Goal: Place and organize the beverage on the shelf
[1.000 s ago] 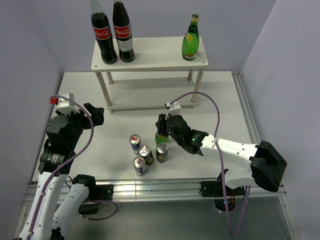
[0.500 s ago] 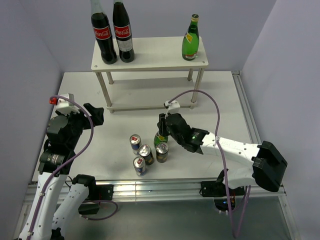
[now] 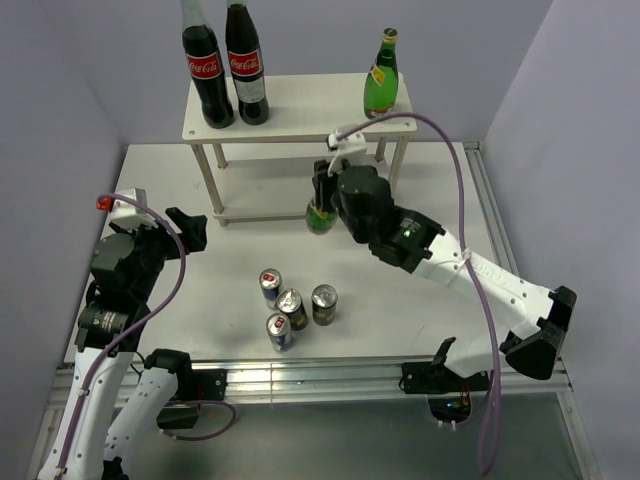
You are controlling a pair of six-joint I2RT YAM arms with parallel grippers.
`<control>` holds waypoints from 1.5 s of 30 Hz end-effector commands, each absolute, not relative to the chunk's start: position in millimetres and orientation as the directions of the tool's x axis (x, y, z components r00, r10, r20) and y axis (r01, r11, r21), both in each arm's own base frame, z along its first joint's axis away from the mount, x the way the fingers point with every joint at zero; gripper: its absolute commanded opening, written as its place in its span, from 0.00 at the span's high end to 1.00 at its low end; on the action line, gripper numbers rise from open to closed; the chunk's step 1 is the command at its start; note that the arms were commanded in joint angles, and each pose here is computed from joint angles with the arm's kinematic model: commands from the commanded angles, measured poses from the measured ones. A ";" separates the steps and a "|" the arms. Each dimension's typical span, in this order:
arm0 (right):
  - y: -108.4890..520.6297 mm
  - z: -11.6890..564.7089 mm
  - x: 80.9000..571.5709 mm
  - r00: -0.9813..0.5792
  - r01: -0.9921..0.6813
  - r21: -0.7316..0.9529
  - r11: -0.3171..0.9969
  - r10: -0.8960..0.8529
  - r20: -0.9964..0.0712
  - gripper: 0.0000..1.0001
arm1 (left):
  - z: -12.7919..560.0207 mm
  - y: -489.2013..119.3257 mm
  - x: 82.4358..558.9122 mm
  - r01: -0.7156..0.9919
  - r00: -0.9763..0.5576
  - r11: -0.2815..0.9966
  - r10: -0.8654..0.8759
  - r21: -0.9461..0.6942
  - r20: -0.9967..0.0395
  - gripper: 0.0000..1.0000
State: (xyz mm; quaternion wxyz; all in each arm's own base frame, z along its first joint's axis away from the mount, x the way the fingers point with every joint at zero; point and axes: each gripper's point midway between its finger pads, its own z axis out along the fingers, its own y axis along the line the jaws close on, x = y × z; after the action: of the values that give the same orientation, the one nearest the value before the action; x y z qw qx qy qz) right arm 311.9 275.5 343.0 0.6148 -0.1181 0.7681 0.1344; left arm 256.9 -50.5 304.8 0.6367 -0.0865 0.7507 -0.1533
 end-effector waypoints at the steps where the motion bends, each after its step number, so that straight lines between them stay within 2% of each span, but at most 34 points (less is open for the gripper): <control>1: 251.1 457.6 329.7 0.015 -0.257 0.086 0.963 0.093 -0.996 1.00 | 316.8 -51.5 256.2 0.091 -0.132 0.939 -0.319 -0.332 -0.938 0.01; 8: 238.3 542.1 344.0 0.147 -0.178 0.054 0.983 0.081 -0.986 1.00 | 316.5 -53.1 256.0 0.099 -0.135 0.937 -0.320 -0.334 -0.938 0.01; 19: 224.8 604.9 369.4 0.249 -0.120 0.120 0.985 0.147 -0.957 1.00 | 314.7 -55.9 257.6 0.111 -0.144 0.936 -0.319 -0.335 -0.937 0.01; 45: 206.8 609.0 458.3 0.379 -0.040 0.192 0.981 0.193 -0.905 1.00 | 312.2 -57.2 259.6 0.114 -0.153 0.936 -0.314 -0.333 -0.937 0.01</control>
State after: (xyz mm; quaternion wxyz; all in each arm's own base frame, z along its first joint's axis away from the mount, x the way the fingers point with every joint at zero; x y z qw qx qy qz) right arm 478.0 225.4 533.4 0.7647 0.0156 0.6440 0.0174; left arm 256.9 -55.2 303.5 0.6329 -0.0781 0.7530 -0.1624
